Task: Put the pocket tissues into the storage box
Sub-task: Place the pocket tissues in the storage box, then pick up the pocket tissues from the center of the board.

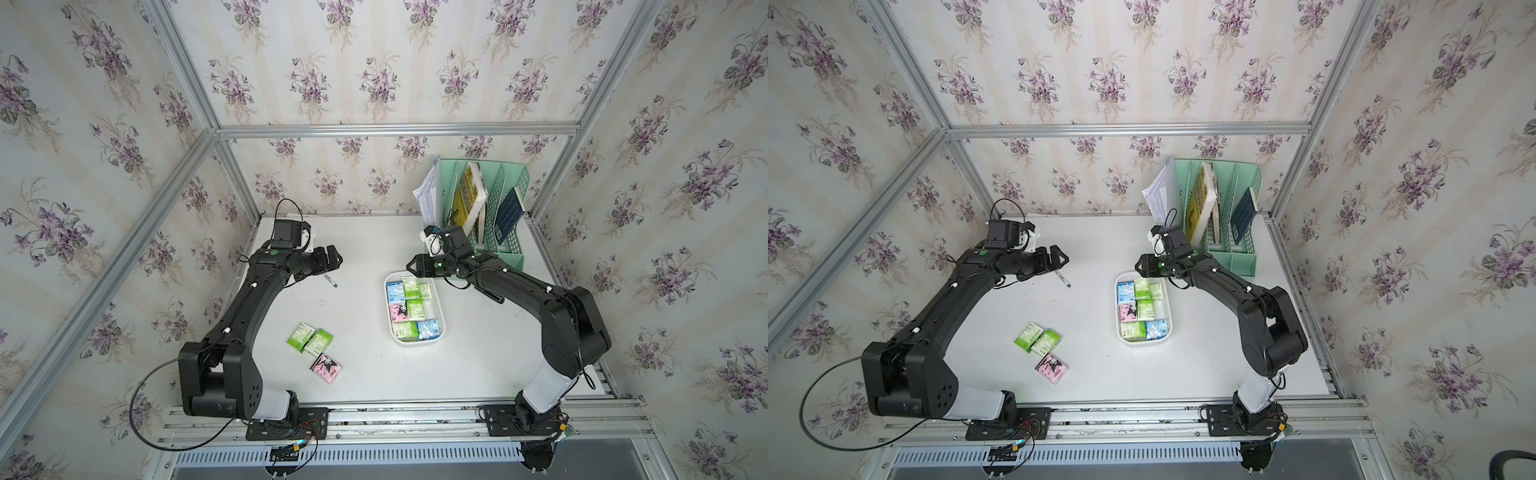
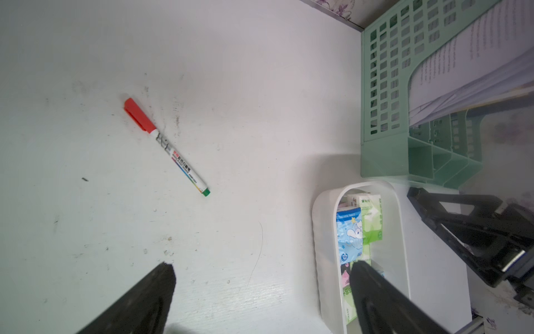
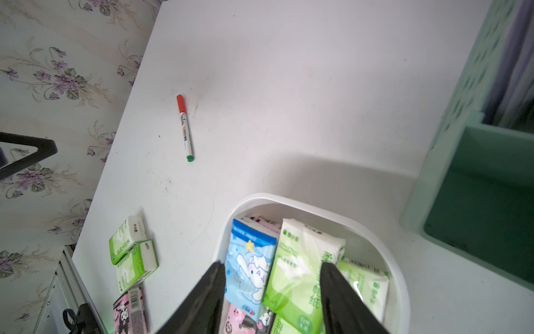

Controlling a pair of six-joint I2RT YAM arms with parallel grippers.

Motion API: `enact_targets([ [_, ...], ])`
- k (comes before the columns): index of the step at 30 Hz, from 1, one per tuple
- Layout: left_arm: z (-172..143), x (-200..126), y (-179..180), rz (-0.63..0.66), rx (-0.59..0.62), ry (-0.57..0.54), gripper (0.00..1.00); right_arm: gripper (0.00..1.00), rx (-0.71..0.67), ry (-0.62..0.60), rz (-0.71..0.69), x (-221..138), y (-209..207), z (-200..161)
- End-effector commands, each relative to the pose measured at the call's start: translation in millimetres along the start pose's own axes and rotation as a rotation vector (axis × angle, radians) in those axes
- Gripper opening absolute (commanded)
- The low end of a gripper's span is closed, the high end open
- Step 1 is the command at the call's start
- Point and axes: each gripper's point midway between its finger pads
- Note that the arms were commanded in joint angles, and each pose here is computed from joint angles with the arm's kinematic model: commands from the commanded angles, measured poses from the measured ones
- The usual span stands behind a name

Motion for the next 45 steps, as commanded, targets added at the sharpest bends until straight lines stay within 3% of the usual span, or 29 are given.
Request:
enact_targets([
  [1,-6.6,-12.0,12.1,0.033,-0.038,-0.009,0.99,0.58,-0.093,0.062,0.116,5.0,40.6,-20.9],
  [6,-18.4,-24.5,40.1,0.077,-0.117,-0.013,0.99,0.58,-0.259,0.178,0.268,26.1,106.4,-69.3],
  [10,-22.9,-40.4,67.1,0.074,-0.228,-0.063,0.99,0.58,-0.366,0.344,0.403,45.7,151.2,-117.6],
  [13,-26.9,-48.5,79.1,0.071,-0.271,-0.070,0.99,0.59,-0.408,0.557,0.501,54.7,167.5,-161.2],
  [16,-29.2,-52.8,83.0,0.069,-0.284,-0.072,0.99,0.60,-0.427,0.647,0.477,69.6,161.7,-184.6],
  [22,-29.7,-55.5,85.9,0.073,-0.288,-0.080,0.99,0.62,-0.467,0.694,0.483,95.0,168.7,-198.2],
  [31,-27.6,-59.8,84.3,0.059,-0.298,-0.094,0.99,0.62,-0.484,0.671,0.472,139.5,175.3,-201.2],
  [45,-28.5,-61.6,85.4,0.057,-0.296,-0.091,0.99,0.61,-0.527,0.677,0.418,157.4,173.0,-218.3],
])
Point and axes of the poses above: each gripper's point midway between its finger pads, its own x axis out along the fingers, its own y axis along the line the jaws close on, z = x × y, and after that the axes turned 11 degrees about x, right-handed
